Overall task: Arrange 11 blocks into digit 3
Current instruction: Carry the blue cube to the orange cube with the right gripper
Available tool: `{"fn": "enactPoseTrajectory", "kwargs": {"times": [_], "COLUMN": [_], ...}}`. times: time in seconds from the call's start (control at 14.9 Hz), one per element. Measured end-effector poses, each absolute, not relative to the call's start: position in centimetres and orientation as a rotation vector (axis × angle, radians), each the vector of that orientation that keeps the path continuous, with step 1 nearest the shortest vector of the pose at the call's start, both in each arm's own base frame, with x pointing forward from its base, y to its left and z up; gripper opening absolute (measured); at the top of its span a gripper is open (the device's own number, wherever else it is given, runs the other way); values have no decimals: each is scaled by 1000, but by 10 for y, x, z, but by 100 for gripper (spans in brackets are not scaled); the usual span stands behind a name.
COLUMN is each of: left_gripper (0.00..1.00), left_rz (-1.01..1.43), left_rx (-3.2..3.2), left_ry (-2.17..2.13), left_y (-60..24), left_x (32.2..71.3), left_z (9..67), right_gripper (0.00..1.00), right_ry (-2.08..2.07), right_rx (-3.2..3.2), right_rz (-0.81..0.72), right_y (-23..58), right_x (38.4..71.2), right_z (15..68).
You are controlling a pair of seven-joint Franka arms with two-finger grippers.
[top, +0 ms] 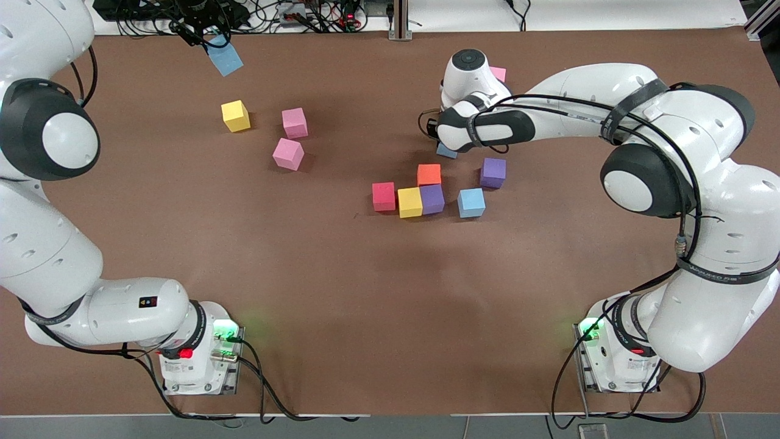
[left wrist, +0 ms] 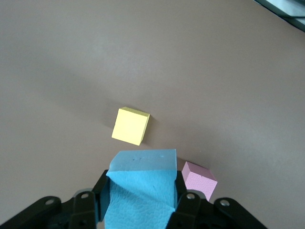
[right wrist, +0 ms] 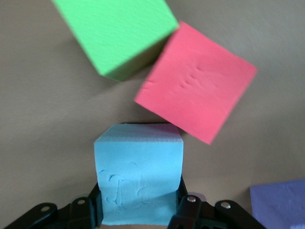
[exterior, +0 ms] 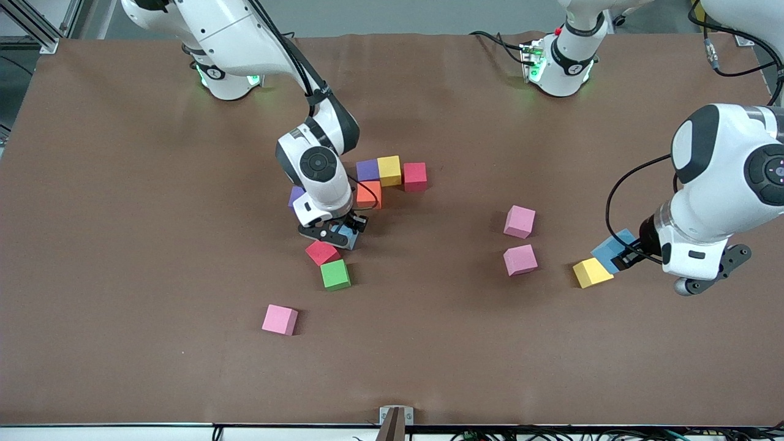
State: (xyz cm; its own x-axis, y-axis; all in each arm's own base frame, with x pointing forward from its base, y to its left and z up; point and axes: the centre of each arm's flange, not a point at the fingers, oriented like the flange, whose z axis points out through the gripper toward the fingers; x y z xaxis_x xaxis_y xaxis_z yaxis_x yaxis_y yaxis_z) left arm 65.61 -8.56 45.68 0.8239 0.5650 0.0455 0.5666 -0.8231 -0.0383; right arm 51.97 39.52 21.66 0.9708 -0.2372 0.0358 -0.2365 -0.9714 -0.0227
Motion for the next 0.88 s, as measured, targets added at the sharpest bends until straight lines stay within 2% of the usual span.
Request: {"fn": "enactPoseTrajectory", "kwargs": {"times": [0.4,0.88], "left_gripper": [55,55], "left_rz": [-30,-3], "left_rx": [-2750,-2687], "left_ry": [-1398,-1507], "left_y": [-85,-94], "left_x": [656,659], "left_z": [445,424], "right_gripper": [58,58], "right_ry": [106,-16], "right_rx": [-3078,-3078], "right_rz": [-126,-42], "right_y": [413,434], "right_x": [530,509], "right_z": [242,239]}}
